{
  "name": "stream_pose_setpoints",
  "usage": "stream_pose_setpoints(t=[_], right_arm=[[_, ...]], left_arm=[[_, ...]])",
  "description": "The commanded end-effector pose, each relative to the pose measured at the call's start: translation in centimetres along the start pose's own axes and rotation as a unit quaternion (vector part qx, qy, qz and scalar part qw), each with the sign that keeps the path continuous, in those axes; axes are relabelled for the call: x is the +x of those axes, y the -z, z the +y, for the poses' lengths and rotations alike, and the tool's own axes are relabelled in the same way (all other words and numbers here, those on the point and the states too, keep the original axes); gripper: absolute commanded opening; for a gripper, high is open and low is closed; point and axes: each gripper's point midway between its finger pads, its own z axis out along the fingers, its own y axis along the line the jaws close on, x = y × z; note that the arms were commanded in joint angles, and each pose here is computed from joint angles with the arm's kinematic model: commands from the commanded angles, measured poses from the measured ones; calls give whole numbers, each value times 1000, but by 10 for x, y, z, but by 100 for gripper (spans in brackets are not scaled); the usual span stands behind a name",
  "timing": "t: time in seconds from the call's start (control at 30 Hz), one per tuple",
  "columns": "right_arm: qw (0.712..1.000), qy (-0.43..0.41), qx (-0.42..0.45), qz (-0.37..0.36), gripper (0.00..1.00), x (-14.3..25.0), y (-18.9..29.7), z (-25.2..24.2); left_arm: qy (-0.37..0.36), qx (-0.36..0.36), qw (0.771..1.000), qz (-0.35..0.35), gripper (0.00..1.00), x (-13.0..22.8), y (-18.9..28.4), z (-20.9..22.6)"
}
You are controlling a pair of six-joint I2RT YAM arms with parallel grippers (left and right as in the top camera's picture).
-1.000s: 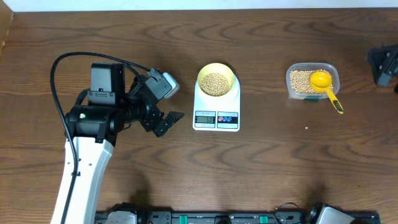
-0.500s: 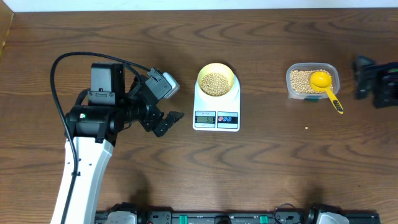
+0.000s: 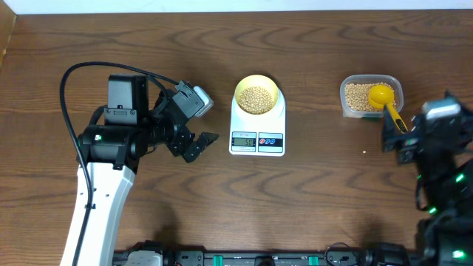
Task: Scoop item into bowl and weigh 50g on scale
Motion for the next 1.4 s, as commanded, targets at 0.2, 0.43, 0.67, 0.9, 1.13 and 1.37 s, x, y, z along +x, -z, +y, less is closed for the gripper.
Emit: stream_pose_setpoints(t=[0.2, 0.43, 0.67, 0.9, 1.13, 1.37], right_arm=[[998, 18, 1, -60, 99, 59, 14, 33], [995, 21, 19, -91, 99, 98, 12, 42], [995, 22, 22, -99, 99, 119, 10, 49], [997, 18, 28, -71, 99, 144, 5, 51], [999, 2, 38, -24, 99, 166, 3, 49], [999, 2, 40, -26, 99, 165, 3, 47]], left_arm=[[3, -2, 1000, -8, 99, -5, 3, 1], [3, -2, 1000, -8, 99, -5, 3, 1], [4, -2, 1000, -7, 99, -5, 3, 1], [4, -2, 1000, -8, 99, -5, 3, 1], [3, -2, 1000, -7, 99, -5, 3, 1], [4, -2, 1000, -8, 99, -5, 3, 1]])
